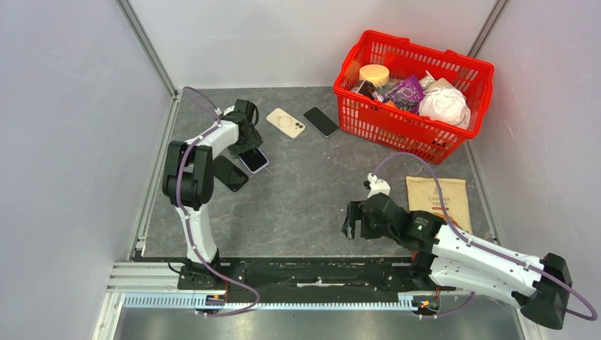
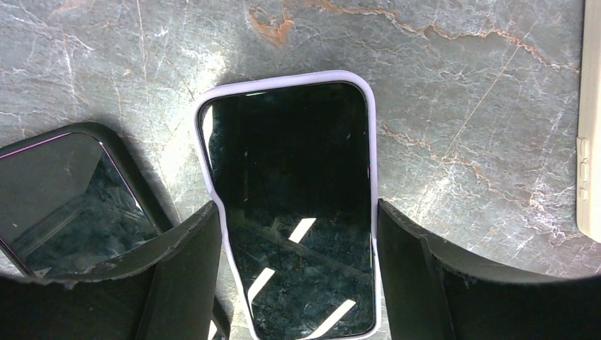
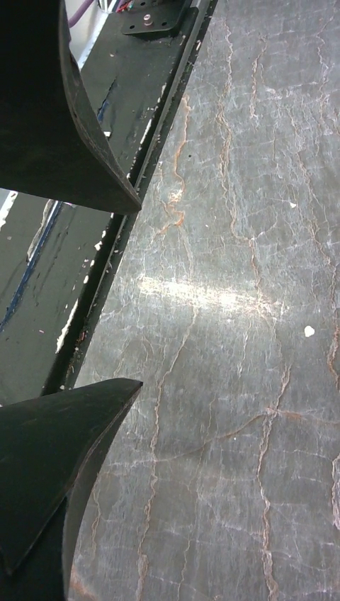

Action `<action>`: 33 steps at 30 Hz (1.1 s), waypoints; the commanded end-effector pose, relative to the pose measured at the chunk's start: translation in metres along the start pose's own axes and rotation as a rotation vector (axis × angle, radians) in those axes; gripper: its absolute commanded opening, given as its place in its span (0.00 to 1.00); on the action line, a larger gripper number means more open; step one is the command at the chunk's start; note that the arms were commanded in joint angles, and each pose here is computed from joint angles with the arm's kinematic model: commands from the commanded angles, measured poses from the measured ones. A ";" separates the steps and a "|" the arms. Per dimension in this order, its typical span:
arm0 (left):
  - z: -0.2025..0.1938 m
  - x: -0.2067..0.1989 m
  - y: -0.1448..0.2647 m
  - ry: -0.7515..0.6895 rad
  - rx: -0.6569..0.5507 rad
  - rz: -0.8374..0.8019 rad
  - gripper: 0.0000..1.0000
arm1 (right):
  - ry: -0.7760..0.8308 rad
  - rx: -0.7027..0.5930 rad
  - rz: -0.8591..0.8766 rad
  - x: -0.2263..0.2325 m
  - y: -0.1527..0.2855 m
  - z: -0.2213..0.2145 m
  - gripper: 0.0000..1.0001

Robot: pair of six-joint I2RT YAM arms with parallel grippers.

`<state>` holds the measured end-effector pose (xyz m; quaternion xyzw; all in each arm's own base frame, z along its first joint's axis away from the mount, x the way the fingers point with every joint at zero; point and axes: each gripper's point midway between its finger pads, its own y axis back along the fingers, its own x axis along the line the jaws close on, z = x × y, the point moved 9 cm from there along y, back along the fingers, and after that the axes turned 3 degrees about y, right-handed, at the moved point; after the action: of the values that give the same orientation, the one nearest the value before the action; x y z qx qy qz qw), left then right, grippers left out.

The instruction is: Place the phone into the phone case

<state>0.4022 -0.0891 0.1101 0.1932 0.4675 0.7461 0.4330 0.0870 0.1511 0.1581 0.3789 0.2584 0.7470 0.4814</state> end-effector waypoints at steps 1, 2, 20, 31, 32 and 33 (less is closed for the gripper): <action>0.016 -0.010 0.004 0.032 -0.049 -0.024 0.37 | -0.017 -0.012 0.014 0.002 -0.004 0.001 0.93; 0.016 -0.010 0.003 0.034 -0.051 -0.023 0.37 | -0.015 -0.012 0.014 0.002 -0.004 0.001 0.93; 0.021 -0.010 0.015 0.047 -0.076 -0.063 0.90 | -0.025 -0.032 -0.010 0.007 -0.007 0.009 0.97; 0.024 -0.008 0.062 0.114 -0.099 -0.185 0.91 | -0.063 -0.110 -0.056 0.017 -0.006 0.034 0.97; 0.022 -0.007 0.069 0.119 -0.103 -0.204 0.91 | -0.066 -0.120 -0.062 0.018 -0.007 0.037 0.97; 0.020 -0.005 0.076 0.124 -0.104 -0.218 0.91 | -0.074 -0.127 -0.070 0.019 -0.008 0.040 0.97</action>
<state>0.3936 -0.0905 0.1457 0.1448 0.4703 0.7390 0.4601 0.1006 0.1618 0.1569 0.3751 0.2627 0.7274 0.5110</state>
